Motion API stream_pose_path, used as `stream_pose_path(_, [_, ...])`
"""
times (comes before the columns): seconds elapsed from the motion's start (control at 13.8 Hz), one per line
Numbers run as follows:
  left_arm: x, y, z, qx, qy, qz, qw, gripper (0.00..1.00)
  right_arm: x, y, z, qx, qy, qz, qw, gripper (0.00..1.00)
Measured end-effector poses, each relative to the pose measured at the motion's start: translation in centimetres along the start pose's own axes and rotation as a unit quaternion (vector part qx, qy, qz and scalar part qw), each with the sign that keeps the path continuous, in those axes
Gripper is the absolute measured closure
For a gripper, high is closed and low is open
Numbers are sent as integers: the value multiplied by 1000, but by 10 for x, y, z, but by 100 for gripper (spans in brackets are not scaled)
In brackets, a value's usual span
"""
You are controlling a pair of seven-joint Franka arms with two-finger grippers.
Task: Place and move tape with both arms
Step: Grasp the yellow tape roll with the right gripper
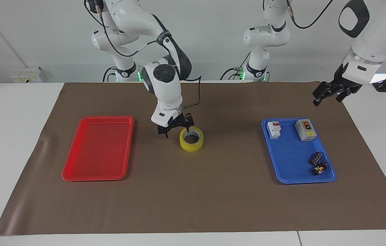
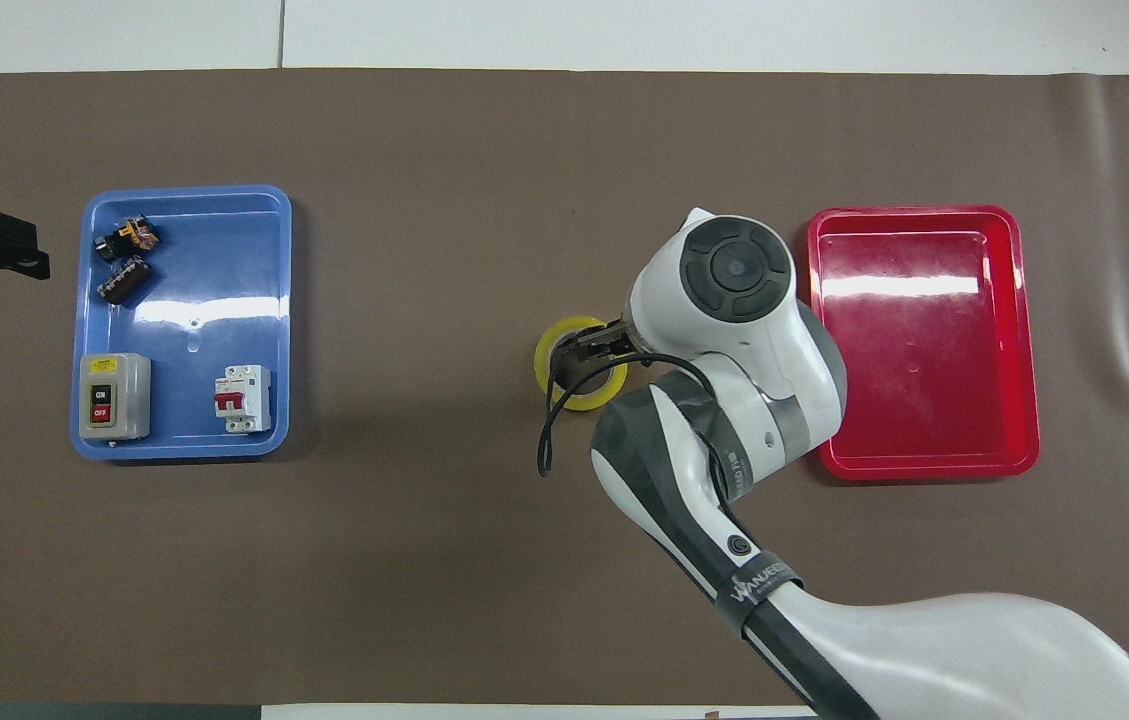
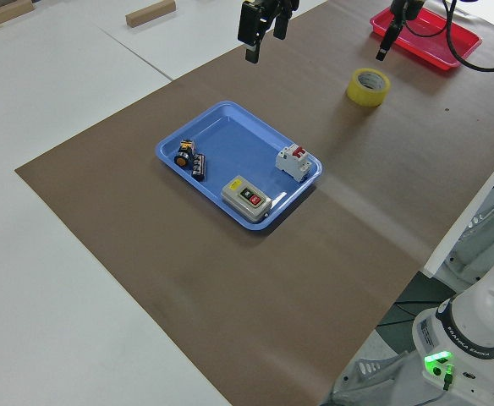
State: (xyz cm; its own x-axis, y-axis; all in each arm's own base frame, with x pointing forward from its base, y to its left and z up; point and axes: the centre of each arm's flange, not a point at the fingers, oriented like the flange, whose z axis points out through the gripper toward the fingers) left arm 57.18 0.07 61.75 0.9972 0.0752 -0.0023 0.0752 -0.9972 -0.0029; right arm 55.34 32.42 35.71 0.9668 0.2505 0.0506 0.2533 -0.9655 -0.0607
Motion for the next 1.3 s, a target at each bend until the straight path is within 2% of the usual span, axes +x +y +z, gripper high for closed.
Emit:
stream_pose_path(0.14, [-1, -2, -1, 0, -4, 8, 1000, 0, -1, -12, 27, -1, -6, -13, 1000, 0])
stream_pose_path(0.43, [-2, -1, 4, 0, -11, 13, 1000, 0, -13, -12, 53, -4, -18, -64, 998, 0])
stream_pose_path(0.72, [-3, 2, 4, 0, -15, 17, 1000, 0, -21, -6, 69, -2, -1, -83, 997, 0])
stream_pose_path(0.8, [-4, 3, 4, 0, -16, 18, 1000, 0, -22, -5, 70, -2, 0, -84, 996, 8])
stream_pose_path(0.87, [-6, 3, 3, 0, -18, 18, 1000, 0, -22, -5, 71, -2, -1, -84, 996, 9])
stream_pose_path(0.94, [-9, 3, 2, 0, -19, 18, 1000, 0, -22, -4, 70, -2, 0, -84, 996, 18])
stream_pose_path(1.01, [-13, 2, 1, 0, -19, 18, 1000, 0, -22, -4, 69, -2, 0, -84, 996, 28])
stream_pose_path(1.16, [-19, 1, -1, 0, -18, 18, 1000, 0, -22, -4, 68, -2, 1, -73, 997, 56])
stream_pose_path(1.3, [-22, 1, -3, 0, -18, 18, 1000, 0, -22, -4, 65, -3, -8, -50, 999, 77])
